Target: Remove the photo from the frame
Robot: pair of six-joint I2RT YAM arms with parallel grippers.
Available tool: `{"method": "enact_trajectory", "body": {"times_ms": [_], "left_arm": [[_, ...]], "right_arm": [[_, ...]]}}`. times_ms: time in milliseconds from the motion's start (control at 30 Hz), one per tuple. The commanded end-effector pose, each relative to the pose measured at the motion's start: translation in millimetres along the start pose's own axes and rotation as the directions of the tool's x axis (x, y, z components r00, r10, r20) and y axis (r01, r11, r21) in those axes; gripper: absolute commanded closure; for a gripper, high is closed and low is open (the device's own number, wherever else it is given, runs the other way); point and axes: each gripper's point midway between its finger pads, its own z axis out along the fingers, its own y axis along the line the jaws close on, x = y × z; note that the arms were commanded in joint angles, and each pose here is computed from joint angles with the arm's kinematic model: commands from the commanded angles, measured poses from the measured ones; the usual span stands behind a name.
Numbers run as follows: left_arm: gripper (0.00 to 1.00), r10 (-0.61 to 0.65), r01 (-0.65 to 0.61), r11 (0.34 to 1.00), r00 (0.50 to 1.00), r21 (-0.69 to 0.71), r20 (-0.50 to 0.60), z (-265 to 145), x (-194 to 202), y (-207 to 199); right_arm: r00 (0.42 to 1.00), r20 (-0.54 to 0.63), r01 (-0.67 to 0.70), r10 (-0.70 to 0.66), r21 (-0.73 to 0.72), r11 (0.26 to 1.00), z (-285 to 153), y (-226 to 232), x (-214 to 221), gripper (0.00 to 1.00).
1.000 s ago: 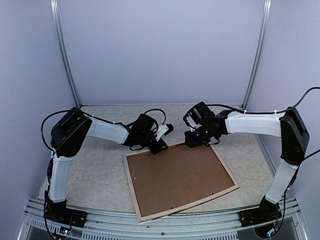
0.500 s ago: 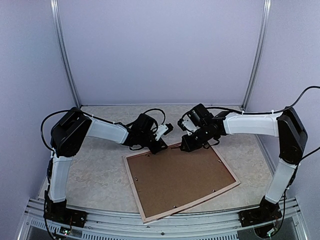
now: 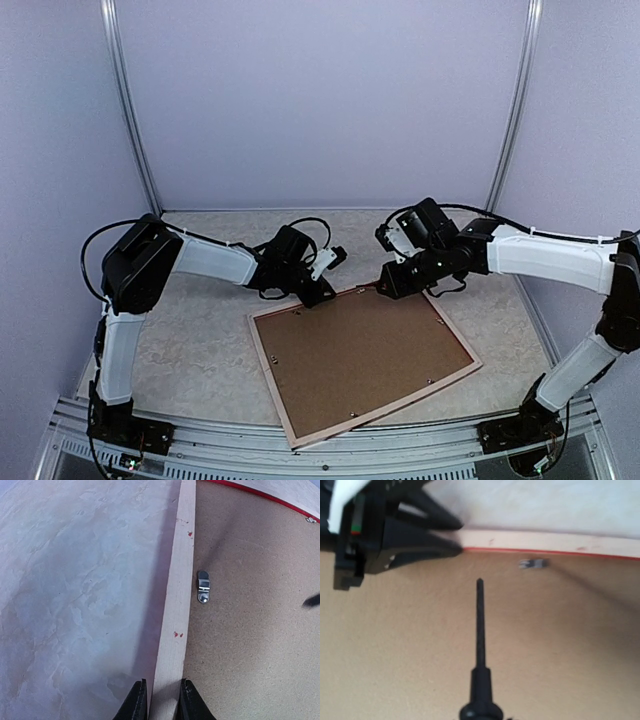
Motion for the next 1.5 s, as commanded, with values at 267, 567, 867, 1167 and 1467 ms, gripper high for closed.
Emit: {"method": "enact_trajectory", "body": {"times_ms": [267,567,867,1167,1467], "left_arm": [[0.78,-0.022,0.018,0.997,0.999,0.079,0.041,9.2,1.2,-21.4],[0.78,0.007,-0.009,0.998,0.999,0.054,0.038,5.7,-10.6,-20.9],[0.78,0.065,-0.065,0.997,0.998,-0.036,0.022,-3.1,-7.3,-30.1],[0.78,0.102,-0.101,0.993,0.995,-0.065,0.009,-10.5,-3.1,-37.0],[0.77,0.106,-0.106,0.992,0.994,-0.062,0.005,-12.2,-1.2,-39.9]], "right_arm": [[0.99,0.113,-0.104,0.088,0.142,0.984,-44.3,-29.7,2.5,1.0],[0.979,0.151,-0.157,0.139,0.116,0.981,-61.4,-24.7,-7.8,1.0],[0.96,0.18,-0.228,0.214,0.061,0.972,-81.3,-18.3,-10.7,1.0],[0.928,0.218,-0.31,0.303,0.0,0.951,-103.8,-15.9,-6.7,1.0],[0.915,0.199,-0.357,0.351,-0.007,0.934,-100.0,-19.2,7.4,1.0]]}}
